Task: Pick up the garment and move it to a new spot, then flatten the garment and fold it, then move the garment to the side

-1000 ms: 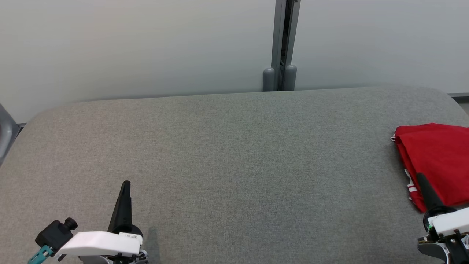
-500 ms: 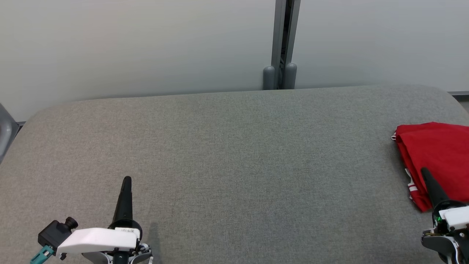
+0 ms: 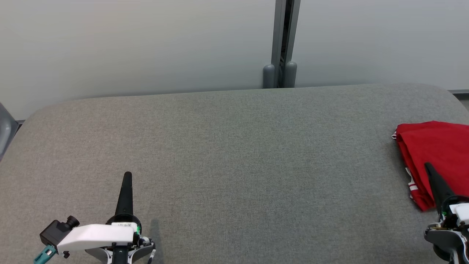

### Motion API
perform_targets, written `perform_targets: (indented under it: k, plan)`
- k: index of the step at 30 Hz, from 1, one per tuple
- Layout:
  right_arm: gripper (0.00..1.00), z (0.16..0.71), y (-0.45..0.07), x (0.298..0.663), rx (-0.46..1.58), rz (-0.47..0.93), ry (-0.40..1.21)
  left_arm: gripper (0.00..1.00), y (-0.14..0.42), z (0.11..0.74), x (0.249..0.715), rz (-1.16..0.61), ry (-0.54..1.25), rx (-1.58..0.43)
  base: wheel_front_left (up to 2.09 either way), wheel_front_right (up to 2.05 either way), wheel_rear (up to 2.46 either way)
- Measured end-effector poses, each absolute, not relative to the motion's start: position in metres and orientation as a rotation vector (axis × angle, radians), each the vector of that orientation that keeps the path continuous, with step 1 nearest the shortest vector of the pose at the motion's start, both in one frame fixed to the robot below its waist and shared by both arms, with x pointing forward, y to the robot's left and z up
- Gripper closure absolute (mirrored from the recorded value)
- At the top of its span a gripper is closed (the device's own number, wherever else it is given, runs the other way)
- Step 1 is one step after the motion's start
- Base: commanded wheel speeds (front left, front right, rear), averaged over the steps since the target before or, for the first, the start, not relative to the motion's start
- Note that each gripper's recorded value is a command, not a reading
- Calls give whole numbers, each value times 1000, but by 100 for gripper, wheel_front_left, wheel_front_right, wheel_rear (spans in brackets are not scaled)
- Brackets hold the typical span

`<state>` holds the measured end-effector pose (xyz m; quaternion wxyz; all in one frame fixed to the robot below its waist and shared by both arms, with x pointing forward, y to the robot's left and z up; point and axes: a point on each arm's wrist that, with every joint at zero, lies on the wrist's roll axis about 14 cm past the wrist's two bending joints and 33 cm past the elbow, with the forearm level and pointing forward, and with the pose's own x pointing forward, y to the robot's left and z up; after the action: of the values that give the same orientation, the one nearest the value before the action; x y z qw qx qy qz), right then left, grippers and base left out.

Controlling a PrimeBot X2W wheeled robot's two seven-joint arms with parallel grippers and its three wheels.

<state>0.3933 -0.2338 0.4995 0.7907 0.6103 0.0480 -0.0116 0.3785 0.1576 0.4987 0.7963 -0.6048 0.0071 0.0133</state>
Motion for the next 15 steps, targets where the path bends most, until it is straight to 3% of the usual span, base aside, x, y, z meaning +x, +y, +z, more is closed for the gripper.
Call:
perform_targets:
  k: [15]
  plan:
    - [100,505,-237,399,1436,-2,81,100,155,501,384,32,-2,-1424,0,0,0]
